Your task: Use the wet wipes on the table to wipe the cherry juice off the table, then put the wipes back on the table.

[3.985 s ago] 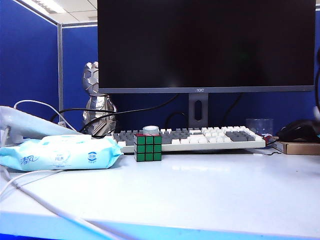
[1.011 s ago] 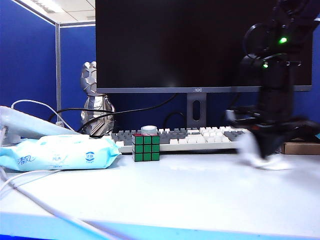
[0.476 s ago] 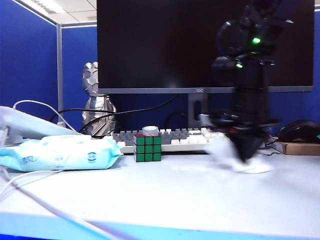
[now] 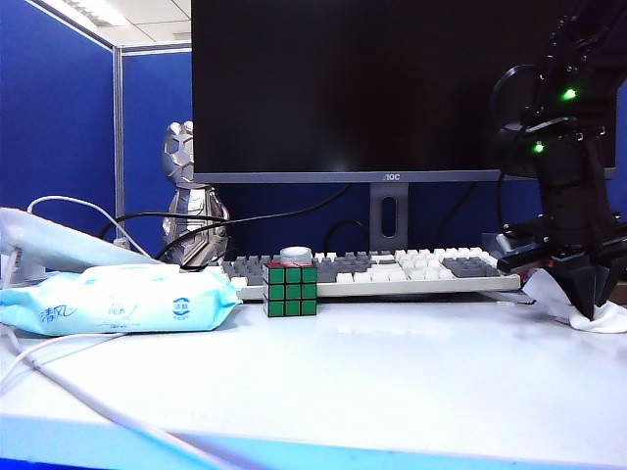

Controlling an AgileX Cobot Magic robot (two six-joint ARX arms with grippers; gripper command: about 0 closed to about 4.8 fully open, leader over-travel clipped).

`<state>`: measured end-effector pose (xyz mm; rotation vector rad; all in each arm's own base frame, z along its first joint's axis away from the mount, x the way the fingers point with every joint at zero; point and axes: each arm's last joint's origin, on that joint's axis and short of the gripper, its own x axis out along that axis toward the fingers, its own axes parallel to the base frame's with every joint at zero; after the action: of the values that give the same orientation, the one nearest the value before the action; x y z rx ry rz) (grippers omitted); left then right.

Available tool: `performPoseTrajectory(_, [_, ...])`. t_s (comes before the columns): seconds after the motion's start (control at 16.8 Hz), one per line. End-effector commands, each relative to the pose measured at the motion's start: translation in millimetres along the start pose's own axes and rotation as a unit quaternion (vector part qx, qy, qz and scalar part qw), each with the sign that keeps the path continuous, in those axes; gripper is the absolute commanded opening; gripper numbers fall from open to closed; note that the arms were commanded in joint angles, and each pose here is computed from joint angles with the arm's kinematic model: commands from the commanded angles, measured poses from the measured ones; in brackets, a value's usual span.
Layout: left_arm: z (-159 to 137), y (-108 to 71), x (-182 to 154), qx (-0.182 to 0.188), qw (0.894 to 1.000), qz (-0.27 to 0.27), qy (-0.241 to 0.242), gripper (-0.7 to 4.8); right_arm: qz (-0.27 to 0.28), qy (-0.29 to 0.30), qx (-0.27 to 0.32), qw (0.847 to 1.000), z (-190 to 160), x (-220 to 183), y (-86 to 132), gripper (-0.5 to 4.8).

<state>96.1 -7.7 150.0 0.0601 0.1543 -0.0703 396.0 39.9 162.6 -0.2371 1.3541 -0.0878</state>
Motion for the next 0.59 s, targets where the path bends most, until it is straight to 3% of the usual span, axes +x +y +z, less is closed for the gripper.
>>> performPoseTrajectory(0.06, [-1.3, 0.1, -0.1, 0.000, 1.000, 0.002, 0.006, 0.23, 0.137, 0.073, -0.060, 0.986, -17.4, 15.0, 39.3, -0.01])
performPoseTrajectory(0.3, [-1.3, 0.2, -0.1, 0.000, 1.000, 0.002, 0.005, 0.23, 0.230, 0.073, -0.187, 0.952, -29.9, -2.7, 102.7, -0.01])
performPoseTrajectory(0.42, [-1.3, 0.2, -0.1, 0.000, 1.000, 0.002, 0.006, 0.23, 0.229, 0.091, -0.227, 0.942, -41.8, -11.5, 129.8, -0.01])
performPoseTrajectory(0.54, [-1.3, 0.2, -0.1, 0.000, 1.000, 0.002, 0.006, 0.23, 0.215, 0.128, -0.227, 0.941, -49.8, -13.8, 131.4, -0.01])
performPoseTrajectory(0.59, [-1.3, 0.2, -0.1, 0.000, 1.000, 0.002, 0.006, 0.23, 0.173, 0.142, -0.226, 0.948, -51.7, -13.4, 126.7, -0.01])
